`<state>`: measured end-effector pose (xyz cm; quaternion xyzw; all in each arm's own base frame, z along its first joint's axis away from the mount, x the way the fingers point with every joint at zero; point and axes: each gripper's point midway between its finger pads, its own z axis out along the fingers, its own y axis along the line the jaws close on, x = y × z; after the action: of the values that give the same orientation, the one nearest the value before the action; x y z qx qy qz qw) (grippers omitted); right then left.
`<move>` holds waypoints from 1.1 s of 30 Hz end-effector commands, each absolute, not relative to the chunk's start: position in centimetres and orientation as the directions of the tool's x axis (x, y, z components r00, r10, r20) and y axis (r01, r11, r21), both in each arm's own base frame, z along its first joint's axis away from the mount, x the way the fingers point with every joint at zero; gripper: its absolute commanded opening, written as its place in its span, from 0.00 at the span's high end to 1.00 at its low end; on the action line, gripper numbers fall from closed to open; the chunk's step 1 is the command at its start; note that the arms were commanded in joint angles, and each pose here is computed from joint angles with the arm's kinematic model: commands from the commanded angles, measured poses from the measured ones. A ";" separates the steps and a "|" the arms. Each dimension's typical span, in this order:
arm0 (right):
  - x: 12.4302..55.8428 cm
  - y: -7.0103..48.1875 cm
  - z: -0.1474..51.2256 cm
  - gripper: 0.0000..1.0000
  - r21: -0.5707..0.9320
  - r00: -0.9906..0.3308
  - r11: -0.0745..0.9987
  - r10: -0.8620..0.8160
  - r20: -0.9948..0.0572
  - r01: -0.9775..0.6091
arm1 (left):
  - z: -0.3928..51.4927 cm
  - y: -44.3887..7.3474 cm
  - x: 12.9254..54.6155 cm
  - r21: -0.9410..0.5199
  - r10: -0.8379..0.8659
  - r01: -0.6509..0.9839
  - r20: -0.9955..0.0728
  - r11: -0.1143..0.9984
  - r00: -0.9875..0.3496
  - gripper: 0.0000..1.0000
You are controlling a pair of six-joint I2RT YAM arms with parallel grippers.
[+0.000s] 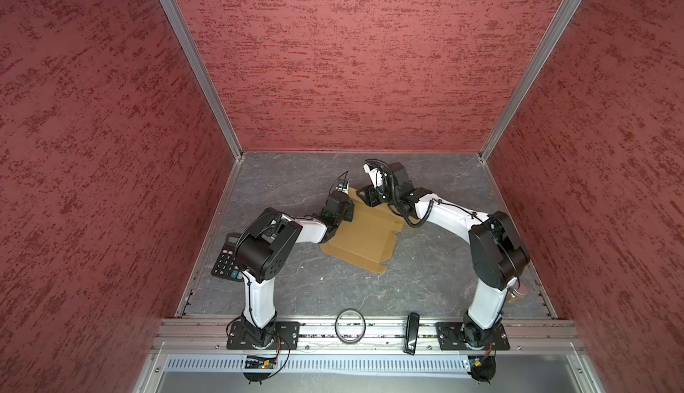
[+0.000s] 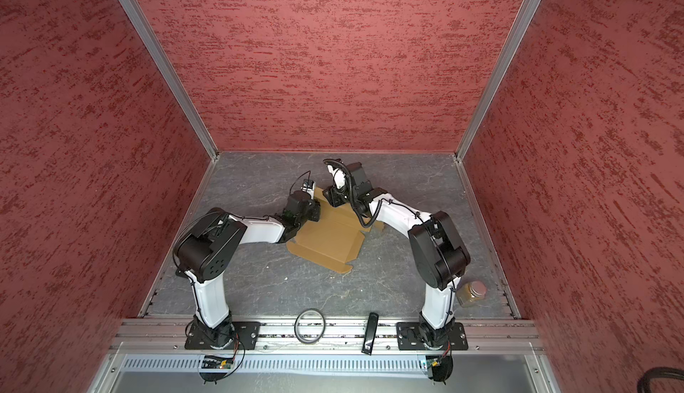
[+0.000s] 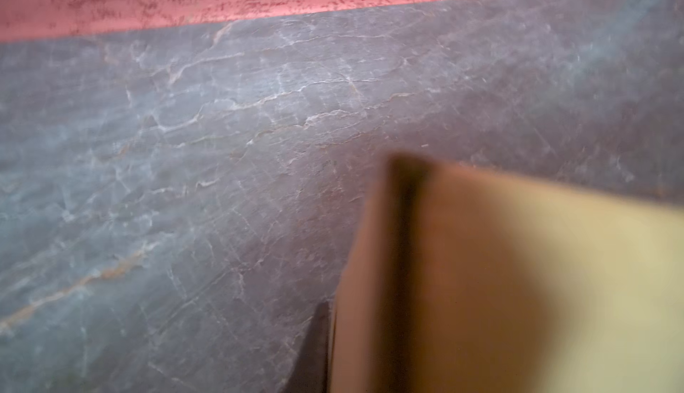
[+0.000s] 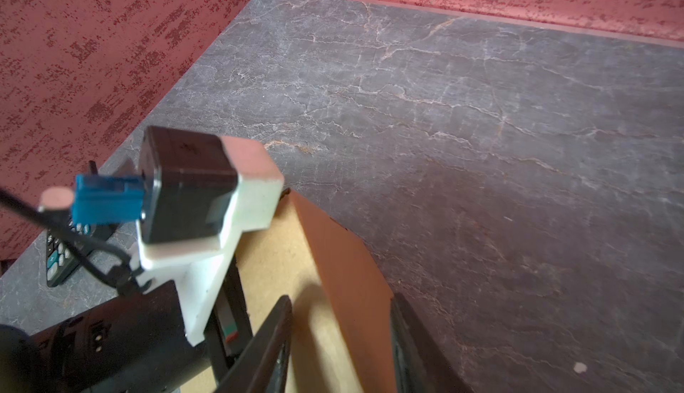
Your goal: Fold the paper box
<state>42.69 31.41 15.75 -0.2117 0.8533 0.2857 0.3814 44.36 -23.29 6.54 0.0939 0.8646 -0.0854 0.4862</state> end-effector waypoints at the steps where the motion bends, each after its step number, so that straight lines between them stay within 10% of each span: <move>1: 41.3 31.0 12.0 0.57 0.352 -0.698 0.761 -0.180 -0.693 -0.545 | 5.6 -22.5 44.2 -0.064 0.060 0.210 -0.844 0.976 -0.533 0.77; 33: 42.3 31.0 13.0 0.50 0.365 -0.703 0.773 -0.143 -0.697 -0.519 | 6.7 -21.7 43.1 -0.112 0.020 0.230 -0.863 0.967 -0.505 0.48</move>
<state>42.68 31.47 15.52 -0.1961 0.8578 0.2941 0.3731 42.41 -21.28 4.71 0.0699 0.8737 -0.0918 0.4726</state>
